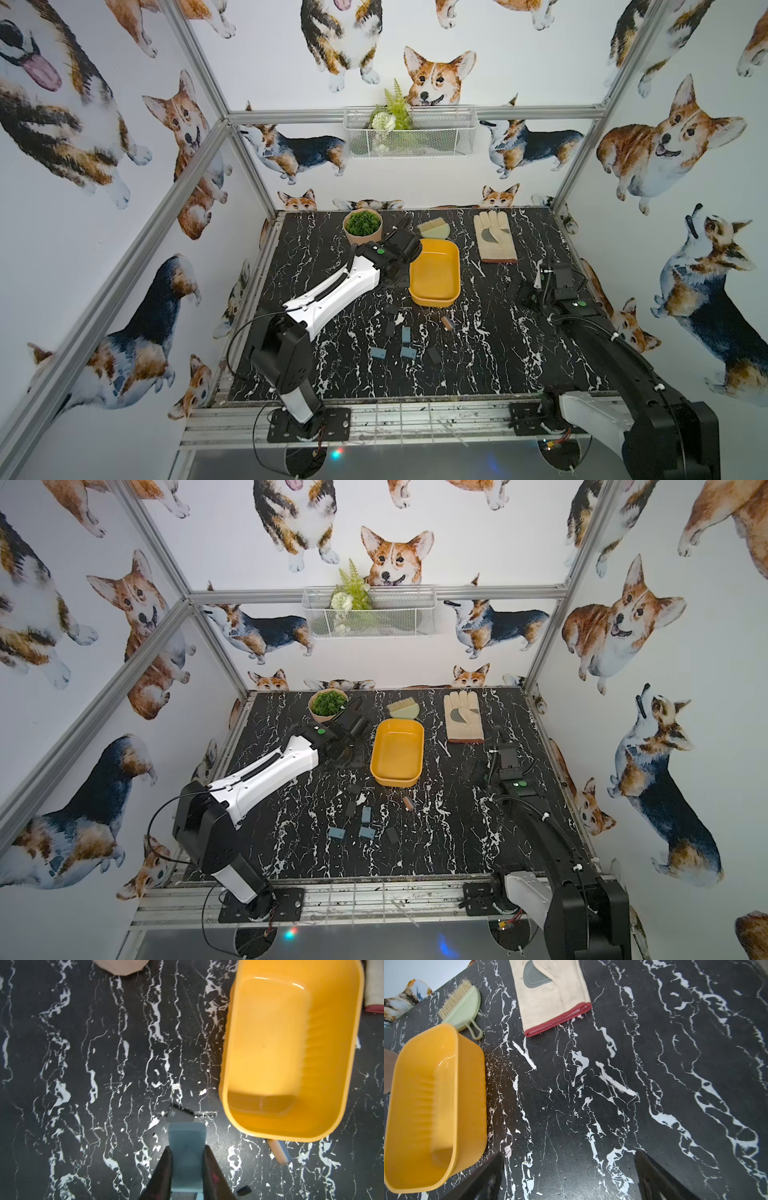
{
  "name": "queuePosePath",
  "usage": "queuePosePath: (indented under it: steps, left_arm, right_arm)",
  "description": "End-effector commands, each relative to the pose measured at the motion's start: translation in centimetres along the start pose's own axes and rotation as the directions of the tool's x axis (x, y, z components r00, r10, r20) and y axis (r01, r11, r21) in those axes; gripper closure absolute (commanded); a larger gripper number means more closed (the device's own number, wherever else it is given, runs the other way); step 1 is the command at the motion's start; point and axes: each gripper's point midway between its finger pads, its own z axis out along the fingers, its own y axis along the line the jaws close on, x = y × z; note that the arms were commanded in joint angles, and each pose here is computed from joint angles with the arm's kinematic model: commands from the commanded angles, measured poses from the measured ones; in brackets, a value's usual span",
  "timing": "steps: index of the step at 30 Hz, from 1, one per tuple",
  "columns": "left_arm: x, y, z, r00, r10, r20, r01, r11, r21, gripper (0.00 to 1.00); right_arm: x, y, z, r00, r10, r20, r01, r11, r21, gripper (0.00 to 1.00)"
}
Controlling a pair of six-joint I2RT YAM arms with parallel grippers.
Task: Put the eraser in the storage box
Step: Place the eraser in the storage box.
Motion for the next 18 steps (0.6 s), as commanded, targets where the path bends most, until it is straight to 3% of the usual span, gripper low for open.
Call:
queuePosePath:
  steps: [1,11,18]
  left_arm:
    - [-0.9,-1.6,0.8,0.998,0.065,-0.002,-0.065,0.998,-0.001,0.82]
    - [-3.9,-7.3,3.3,0.99,0.139,-0.01,-0.138,0.988,0.066,0.82]
    - [-3.3,-9.3,5.7,0.979,0.195,-0.062,-0.191,0.98,0.06,0.82]
  right_arm:
    - [0.2,-0.5,-0.2,1.0,0.018,-0.006,-0.018,1.0,0.017,0.01]
    - [0.6,-1.1,0.2,0.999,0.033,-0.023,-0.032,0.999,0.026,0.01]
    - [0.9,-1.2,0.6,0.999,0.042,-0.034,-0.041,0.999,0.023,0.01]
